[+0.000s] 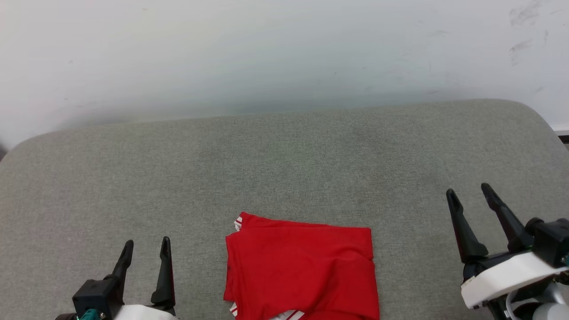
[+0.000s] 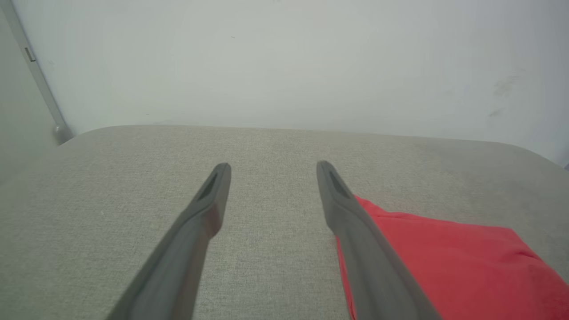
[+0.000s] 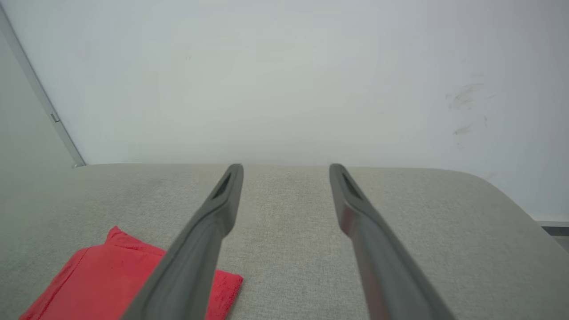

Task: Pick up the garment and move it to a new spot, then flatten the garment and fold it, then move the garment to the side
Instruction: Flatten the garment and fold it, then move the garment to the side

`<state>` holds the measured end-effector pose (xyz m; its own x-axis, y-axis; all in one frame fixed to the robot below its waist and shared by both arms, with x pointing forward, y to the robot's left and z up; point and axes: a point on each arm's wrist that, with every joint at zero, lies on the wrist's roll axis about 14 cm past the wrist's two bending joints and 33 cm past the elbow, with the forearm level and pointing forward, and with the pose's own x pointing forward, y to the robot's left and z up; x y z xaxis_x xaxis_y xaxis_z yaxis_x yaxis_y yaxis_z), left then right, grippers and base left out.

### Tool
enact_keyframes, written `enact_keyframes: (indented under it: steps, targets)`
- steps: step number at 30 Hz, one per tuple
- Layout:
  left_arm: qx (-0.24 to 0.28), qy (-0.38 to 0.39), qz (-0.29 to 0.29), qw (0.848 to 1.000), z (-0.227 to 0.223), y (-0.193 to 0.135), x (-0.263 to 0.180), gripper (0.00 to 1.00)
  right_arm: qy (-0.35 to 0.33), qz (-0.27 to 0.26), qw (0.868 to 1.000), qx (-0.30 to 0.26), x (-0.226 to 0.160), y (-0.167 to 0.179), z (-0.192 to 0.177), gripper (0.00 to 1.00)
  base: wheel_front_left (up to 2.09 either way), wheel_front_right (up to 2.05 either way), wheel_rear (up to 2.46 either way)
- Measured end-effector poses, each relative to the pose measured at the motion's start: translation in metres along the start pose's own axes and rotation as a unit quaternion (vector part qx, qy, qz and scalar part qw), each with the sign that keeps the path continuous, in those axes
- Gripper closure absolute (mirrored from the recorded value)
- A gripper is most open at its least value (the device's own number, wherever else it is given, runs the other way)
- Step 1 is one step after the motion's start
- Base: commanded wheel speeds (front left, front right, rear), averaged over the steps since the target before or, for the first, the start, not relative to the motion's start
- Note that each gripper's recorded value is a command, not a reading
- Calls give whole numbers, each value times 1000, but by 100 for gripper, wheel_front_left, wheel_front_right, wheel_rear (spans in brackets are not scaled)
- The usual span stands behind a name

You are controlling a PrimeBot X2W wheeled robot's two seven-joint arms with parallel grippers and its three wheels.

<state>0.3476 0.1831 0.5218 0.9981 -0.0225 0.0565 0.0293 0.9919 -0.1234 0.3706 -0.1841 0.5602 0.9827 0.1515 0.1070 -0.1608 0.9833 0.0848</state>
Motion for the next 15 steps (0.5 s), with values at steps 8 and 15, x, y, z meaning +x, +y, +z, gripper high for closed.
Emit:
enact_keyframes:
  steps: [8, 15]
  targets:
    - [-2, 8, 9, 1000, -4, 2, -5, 0, 14, -11, 1000, 3, -12, 3, -8, 0, 0, 0, 0]
    - [-2, 9, 12, 1000, -5, 3, -4, 0, 23, -10, 1000, 8, -10, 3, -9, 0, 0, 0, 0]
